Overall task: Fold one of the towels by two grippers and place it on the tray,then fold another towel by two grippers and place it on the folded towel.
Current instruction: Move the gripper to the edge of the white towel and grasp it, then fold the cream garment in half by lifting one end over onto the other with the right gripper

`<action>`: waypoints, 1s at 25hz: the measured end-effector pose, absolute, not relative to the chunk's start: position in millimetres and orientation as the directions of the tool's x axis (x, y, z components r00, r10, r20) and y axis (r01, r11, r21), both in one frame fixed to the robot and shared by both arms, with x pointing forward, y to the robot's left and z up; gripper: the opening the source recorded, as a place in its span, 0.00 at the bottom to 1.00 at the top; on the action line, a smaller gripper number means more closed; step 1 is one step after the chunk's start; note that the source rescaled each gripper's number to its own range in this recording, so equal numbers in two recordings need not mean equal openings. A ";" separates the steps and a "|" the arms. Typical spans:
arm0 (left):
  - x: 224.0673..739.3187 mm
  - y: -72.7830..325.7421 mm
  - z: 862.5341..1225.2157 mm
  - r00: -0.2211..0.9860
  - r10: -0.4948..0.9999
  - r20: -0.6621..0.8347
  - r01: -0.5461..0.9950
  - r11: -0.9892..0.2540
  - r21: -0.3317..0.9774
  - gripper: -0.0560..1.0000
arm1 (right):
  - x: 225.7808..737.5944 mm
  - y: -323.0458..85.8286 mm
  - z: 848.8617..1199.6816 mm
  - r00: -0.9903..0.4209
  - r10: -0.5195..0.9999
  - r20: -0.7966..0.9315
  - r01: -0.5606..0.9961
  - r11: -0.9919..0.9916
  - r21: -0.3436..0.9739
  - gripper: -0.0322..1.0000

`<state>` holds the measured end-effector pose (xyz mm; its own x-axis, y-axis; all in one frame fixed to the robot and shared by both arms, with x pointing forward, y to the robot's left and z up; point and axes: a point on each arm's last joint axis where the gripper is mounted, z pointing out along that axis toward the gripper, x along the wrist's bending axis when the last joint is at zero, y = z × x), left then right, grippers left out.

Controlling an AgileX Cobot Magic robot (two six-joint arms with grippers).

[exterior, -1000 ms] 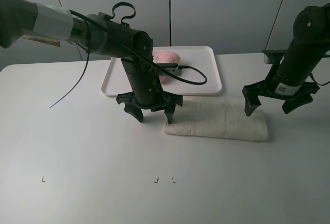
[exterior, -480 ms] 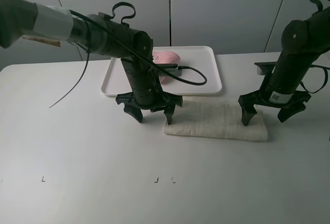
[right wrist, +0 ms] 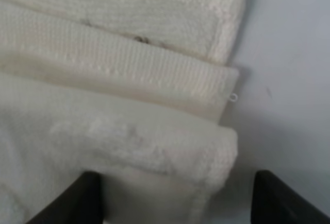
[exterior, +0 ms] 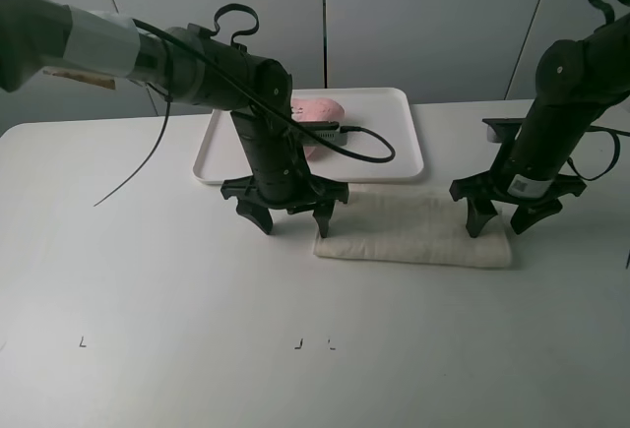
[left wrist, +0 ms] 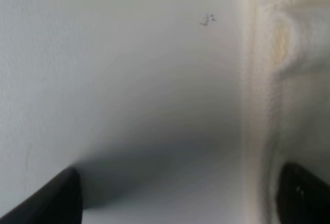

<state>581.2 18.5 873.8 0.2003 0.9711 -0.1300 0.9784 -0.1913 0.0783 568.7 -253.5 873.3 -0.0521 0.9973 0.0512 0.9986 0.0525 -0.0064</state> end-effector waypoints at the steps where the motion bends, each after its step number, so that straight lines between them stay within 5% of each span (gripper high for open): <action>1: 581.2 18.5 873.8 0.200 0.971 -0.130 0.978 -0.191 0.078 0.98 | 569.1 -253.1 873.3 -0.049 0.997 0.056 0.999 0.049 -0.002 0.66; 11: 581.2 18.5 873.8 0.200 0.971 -0.130 0.978 -0.191 0.078 0.98 | 570.0 -251.4 865.2 -0.051 0.996 0.074 0.998 0.053 -0.025 0.60; 17: 581.1 18.4 873.8 0.197 0.971 -0.132 0.979 -0.188 0.077 0.98 | 569.7 -247.1 862.2 -0.007 0.994 0.113 0.999 0.012 -0.041 0.07; 25: 581.1 18.4 873.8 0.197 0.971 -0.132 0.979 -0.188 0.077 0.98 | 569.1 -246.5 862.4 -0.011 0.992 0.125 0.999 0.017 -0.048 0.07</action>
